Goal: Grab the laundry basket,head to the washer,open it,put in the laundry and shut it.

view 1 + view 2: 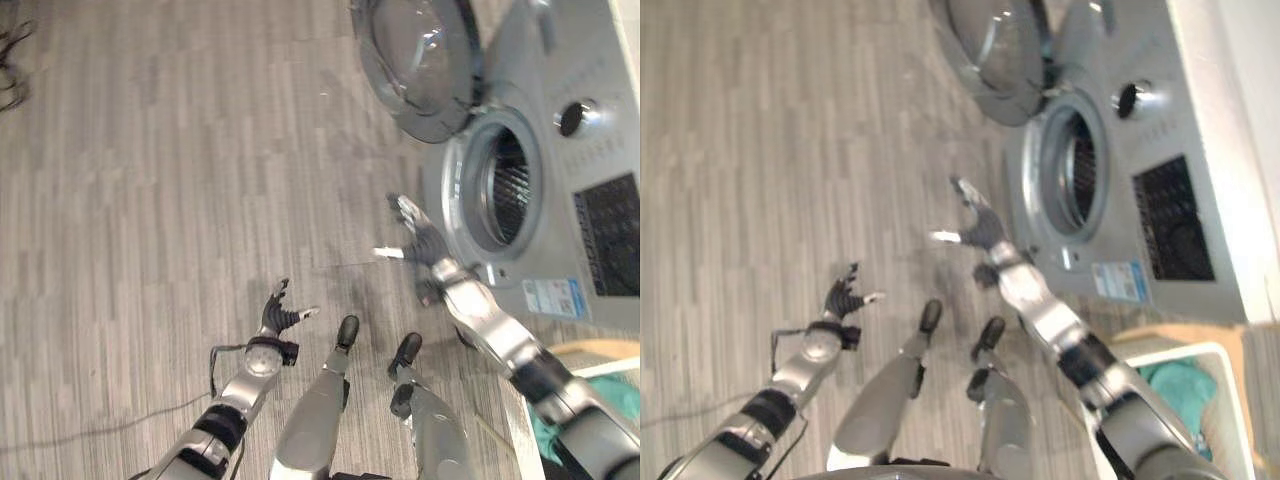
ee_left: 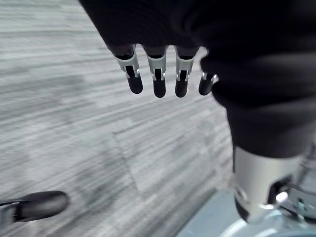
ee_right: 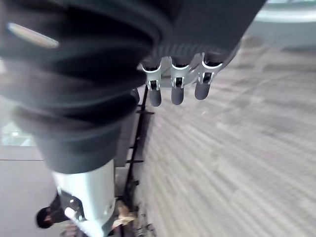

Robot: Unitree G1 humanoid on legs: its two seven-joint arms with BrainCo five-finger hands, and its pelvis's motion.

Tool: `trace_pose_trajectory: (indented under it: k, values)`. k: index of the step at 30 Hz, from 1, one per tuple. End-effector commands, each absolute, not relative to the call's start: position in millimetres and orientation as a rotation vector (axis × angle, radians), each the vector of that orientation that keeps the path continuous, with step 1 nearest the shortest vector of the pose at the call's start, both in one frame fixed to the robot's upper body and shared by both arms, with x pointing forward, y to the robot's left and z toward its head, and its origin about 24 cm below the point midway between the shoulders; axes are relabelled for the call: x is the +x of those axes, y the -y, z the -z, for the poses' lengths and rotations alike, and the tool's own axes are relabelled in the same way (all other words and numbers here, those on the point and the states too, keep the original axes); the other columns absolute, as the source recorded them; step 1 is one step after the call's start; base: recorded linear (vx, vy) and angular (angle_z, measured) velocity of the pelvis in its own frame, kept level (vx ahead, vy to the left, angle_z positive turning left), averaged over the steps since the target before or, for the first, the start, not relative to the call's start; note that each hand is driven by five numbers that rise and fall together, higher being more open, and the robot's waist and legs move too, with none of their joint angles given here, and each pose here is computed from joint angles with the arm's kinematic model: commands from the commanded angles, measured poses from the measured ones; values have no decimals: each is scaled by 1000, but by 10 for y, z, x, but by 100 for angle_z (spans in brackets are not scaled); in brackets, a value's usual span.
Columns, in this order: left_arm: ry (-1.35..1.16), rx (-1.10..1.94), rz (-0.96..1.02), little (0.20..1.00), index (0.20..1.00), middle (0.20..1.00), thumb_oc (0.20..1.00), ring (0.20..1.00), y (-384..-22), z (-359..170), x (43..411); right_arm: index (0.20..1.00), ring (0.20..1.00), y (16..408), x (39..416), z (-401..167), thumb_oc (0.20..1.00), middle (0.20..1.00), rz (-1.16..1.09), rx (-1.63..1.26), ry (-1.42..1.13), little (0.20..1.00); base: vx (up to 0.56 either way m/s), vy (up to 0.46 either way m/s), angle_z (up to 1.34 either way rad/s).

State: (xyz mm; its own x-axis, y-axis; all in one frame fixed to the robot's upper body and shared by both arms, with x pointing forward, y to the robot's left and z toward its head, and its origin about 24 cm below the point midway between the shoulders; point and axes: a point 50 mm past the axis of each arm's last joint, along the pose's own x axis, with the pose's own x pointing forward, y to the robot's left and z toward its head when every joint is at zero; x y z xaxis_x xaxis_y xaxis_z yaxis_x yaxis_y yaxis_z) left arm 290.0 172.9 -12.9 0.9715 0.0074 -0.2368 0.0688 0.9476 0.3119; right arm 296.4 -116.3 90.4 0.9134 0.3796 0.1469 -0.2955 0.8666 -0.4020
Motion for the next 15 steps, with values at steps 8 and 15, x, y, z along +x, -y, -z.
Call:
trace_pose_trajectory:
  k: [8,15]
  values:
    - [136,598,-252,1000,1000,1000,1000,1000,-2206,-1196,3746,1000,1000,1177,2888,-1081,1000,1000,-430,-532,388,1000,-52,44,-53]
    - [85,761,-524,1000,1000,1000,1000,1000,-3057,-1638,3724,1000,1000,1434,2835,-1135,1000,1000,-378,-561,413,1000,1,20,-38]
